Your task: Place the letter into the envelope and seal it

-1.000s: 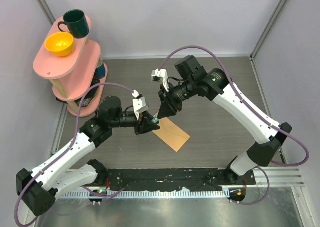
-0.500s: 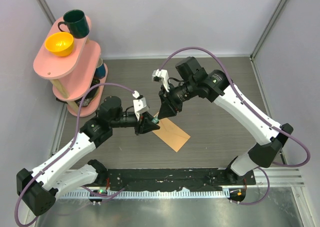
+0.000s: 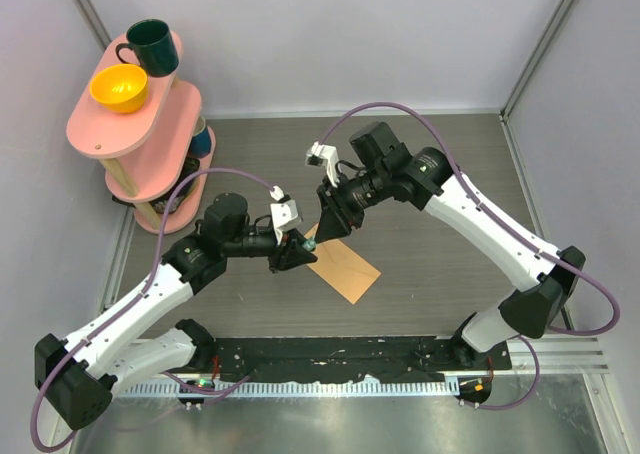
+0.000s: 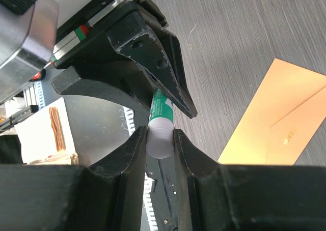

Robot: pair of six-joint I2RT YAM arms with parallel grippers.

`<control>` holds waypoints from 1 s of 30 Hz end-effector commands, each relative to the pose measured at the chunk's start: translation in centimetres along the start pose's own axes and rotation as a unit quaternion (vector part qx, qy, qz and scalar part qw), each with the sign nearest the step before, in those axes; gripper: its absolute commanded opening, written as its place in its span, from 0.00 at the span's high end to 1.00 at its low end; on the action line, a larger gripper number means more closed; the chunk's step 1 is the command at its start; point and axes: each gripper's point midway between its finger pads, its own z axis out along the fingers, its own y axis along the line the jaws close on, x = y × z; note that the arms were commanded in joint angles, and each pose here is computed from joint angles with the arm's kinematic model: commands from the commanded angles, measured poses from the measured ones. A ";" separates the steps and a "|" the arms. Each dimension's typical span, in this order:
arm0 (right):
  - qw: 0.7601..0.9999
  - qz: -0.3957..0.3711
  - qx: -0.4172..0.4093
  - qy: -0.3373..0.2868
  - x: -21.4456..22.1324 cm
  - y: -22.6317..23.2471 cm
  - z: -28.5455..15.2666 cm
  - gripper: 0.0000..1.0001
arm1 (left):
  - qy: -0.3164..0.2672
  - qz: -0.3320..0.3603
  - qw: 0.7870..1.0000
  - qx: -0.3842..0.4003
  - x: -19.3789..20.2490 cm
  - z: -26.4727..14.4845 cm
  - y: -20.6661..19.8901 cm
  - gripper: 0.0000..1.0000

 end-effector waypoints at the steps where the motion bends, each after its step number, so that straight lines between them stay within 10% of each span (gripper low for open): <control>1: 0.996 0.060 -0.036 0.052 2.1 1.4 0.9 0.99 | -0.164 0.142 0.975 -0.056 -11.7 -1.8 1.5 1.00; 5: 0.997 0.071 -0.003 0.031 1.2 -0.8 -0.3 0.99 | -0.154 0.138 0.977 -0.054 -11.2 -1.8 1.4 0.90; 9: 0.997 0.077 0.028 0.011 0.4 -2.8 -1.9 0.99 | -0.116 0.144 0.983 -0.022 -9.6 -1.8 0.3 0.55; 15: 0.993 0.074 0.094 -0.011 -0.2 -6.7 -5.4 0.99 | -0.058 0.160 0.985 0.006 -6.8 -2.8 -1.2 0.28; 30: 0.971 0.095 0.195 0.101 6.1 -17.5 -12.4 0.99 | 0.002 0.076 0.997 0.020 -3.6 -4.5 -2.2 0.16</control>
